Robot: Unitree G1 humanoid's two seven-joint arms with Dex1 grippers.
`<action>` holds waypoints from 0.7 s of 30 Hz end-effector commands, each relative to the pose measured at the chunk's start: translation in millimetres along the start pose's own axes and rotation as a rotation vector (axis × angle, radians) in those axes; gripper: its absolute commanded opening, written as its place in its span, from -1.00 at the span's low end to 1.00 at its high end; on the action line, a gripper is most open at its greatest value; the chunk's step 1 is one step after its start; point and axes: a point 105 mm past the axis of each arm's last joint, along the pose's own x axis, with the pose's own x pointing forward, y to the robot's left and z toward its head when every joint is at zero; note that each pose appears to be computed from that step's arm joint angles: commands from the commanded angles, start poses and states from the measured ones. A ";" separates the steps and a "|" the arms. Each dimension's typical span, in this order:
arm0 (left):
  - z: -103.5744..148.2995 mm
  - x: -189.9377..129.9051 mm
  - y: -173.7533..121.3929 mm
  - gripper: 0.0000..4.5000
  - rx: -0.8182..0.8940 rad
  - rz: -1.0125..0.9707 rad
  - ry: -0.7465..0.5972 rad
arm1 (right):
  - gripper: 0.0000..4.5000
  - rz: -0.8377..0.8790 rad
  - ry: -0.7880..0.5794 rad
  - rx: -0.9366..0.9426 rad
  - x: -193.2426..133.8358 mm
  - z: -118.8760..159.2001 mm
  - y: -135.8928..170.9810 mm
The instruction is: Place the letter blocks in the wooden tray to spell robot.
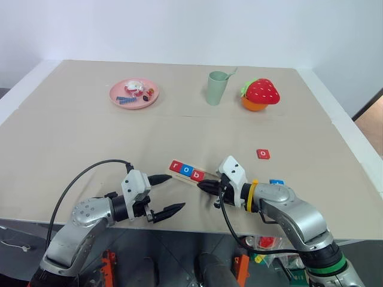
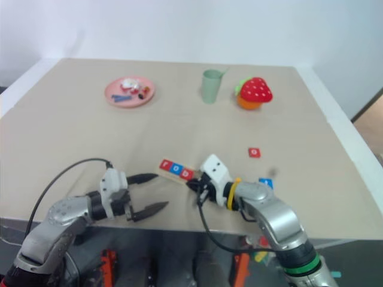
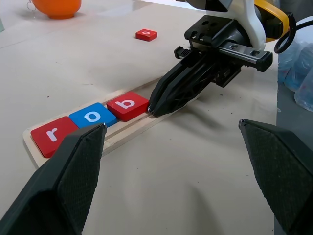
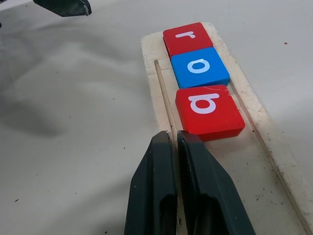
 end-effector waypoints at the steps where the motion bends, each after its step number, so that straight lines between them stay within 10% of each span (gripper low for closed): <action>1: 9.3 0.3 -5.4 1.00 0.045 -0.018 -0.024 | -0.91 -0.009 -0.030 -0.028 0.3 10.4 -3.3; 16: 8.1 -2.5 -4.9 1.00 0.047 -0.016 -0.018 | -0.91 0.003 -0.065 -0.021 -6.9 23.7 -3.2; 21: 13.5 -2.2 -3.5 1.00 0.057 -0.018 -0.033 | -0.11 -0.058 -0.169 -0.013 -32.4 55.8 -12.1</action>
